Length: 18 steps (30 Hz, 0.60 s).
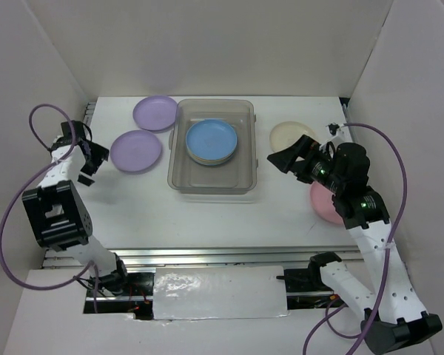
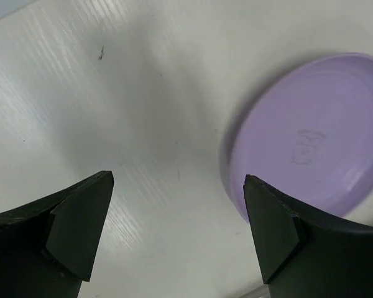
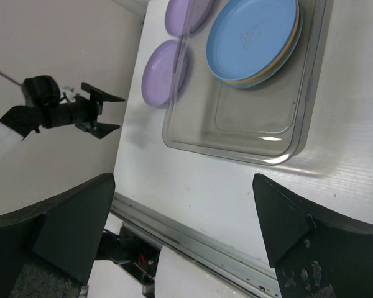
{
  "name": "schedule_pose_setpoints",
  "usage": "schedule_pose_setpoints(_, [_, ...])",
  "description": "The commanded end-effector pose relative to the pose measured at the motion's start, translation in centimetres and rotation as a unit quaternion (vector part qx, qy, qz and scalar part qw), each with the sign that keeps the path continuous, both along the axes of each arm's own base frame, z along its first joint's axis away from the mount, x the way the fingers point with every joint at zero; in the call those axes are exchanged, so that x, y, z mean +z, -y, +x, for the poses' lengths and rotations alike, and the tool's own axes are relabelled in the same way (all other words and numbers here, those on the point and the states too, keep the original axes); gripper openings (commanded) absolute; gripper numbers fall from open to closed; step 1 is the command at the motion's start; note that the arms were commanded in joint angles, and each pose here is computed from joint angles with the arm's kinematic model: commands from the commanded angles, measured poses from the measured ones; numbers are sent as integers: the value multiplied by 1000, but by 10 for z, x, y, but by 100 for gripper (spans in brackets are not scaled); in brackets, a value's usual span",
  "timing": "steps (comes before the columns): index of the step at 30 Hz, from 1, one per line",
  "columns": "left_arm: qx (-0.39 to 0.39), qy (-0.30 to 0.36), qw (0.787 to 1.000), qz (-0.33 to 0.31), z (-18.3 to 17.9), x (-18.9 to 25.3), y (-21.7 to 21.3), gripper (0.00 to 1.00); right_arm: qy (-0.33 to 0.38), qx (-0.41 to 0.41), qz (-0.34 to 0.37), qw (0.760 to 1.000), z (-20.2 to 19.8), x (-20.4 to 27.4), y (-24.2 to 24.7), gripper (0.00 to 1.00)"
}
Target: Place the plates into the plastic bin on the countertop
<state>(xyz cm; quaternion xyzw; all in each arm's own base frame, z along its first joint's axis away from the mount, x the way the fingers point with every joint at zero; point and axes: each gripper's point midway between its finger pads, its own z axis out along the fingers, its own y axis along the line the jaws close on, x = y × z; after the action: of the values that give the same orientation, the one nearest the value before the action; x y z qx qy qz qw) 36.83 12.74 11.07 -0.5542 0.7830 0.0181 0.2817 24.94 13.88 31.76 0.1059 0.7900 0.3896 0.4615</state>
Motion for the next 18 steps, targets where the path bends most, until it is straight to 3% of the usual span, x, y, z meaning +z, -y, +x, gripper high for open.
schedule_pose_setpoints(1, [-19, 28, 999, -32, 33, -11, 4, 99, 28, 19, 2, 999, 2, 9, -9, 100])
schedule_pose_setpoints(5, [-41, 57, 996, -47, 52, -25, 10, 99, 25, 37, -6, 999, 1, 1, -15, 100])
schedule_pose_setpoints(11, [-59, 49, 996, -48, 60, -46, 23, 99, 19, 51, -10, 998, 3, -10, -22, 100])
schedule_pose_setpoints(13, [-58, 20, 997, -41, 60, -60, 24, 98, 18, 53, -11, 998, 3, -12, -22, 100])
schedule_pose_setpoints(16, [-47, -14, 998, -33, 57, -72, 25, 92, 21, 53, -16, 998, 3, -13, -21, 100])
schedule_pose_setpoints(18, [-40, -20, 998, -35, 54, -79, 24, 82, 23, 50, -19, 998, 2, -12, -20, 100])
